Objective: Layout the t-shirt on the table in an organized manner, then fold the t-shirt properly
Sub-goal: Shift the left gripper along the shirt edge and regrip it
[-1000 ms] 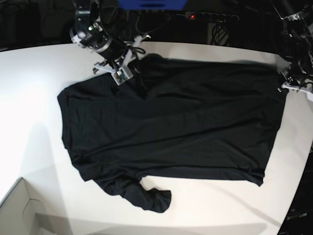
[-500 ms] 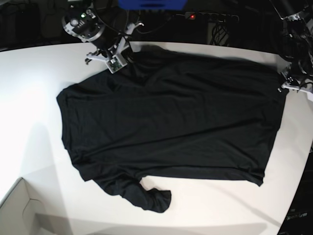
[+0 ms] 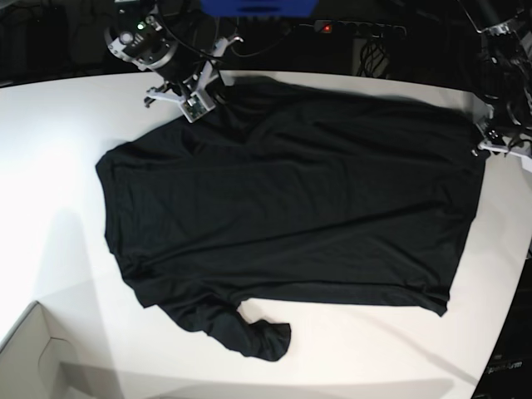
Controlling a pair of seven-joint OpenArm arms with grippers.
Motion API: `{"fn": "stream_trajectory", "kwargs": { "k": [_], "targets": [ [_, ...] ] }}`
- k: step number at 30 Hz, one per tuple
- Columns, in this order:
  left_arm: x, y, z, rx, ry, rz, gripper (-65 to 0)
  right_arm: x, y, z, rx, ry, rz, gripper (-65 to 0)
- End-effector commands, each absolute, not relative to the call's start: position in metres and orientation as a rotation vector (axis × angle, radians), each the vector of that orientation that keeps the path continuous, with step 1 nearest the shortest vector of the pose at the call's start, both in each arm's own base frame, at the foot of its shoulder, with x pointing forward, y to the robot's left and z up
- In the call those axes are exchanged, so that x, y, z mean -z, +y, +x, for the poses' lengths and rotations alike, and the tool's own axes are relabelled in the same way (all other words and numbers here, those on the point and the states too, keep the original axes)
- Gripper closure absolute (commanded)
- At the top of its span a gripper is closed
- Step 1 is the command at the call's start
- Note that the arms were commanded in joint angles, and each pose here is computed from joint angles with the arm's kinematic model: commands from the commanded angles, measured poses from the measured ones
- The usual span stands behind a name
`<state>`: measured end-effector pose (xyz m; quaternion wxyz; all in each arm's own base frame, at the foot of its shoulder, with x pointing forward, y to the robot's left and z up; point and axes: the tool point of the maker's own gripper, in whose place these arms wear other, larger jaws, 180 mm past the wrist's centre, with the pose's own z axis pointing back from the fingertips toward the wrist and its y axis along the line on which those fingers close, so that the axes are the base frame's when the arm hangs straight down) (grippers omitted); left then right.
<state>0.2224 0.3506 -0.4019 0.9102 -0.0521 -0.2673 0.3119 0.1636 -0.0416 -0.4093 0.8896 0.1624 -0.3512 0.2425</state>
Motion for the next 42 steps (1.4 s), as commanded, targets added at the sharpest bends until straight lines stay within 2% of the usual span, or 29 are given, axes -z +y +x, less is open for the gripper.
{"fn": "stream_trajectory", "kwargs": {
  "k": [1,7,10,17,25,29,38,42],
  "targets": [
    [0.387,0.355,0.233,-0.635,-0.605,-0.119,-16.6,0.400,-0.039,0.169,-0.499,-0.771,0.355,0.0],
    [0.367,0.364,0.235,-0.743,-0.697,-0.239,-35.1,0.400,-0.039,0.170,-0.500,-0.773,0.353,0.0],
    [0.354,0.367,0.238,-0.794,-0.757,-0.315,-39.9,0.399,-0.038,0.172,-0.499,-0.776,0.353,0.0],
    [0.351,0.354,0.223,-0.789,-0.754,-0.376,-39.9,0.399,-0.038,0.172,-0.501,-0.778,0.354,0.0],
    [0.389,0.273,0.205,-0.654,-0.573,-0.462,-39.9,0.399,-0.037,0.172,-0.499,-0.775,0.355,0.0],
    [0.395,0.245,0.205,-0.596,-0.533,-0.500,-39.9,0.399,-0.037,0.172,-0.499,-0.775,0.355,0.0],
    [0.395,0.239,0.211,-0.588,-0.535,-0.510,-39.9,0.400,-0.038,0.171,-0.500,-0.773,0.354,0.0],
    [0.386,0.275,0.223,-0.662,-0.605,-0.466,-39.9,0.400,-0.038,0.171,-0.500,-0.772,0.355,0.0]
  ]
}}
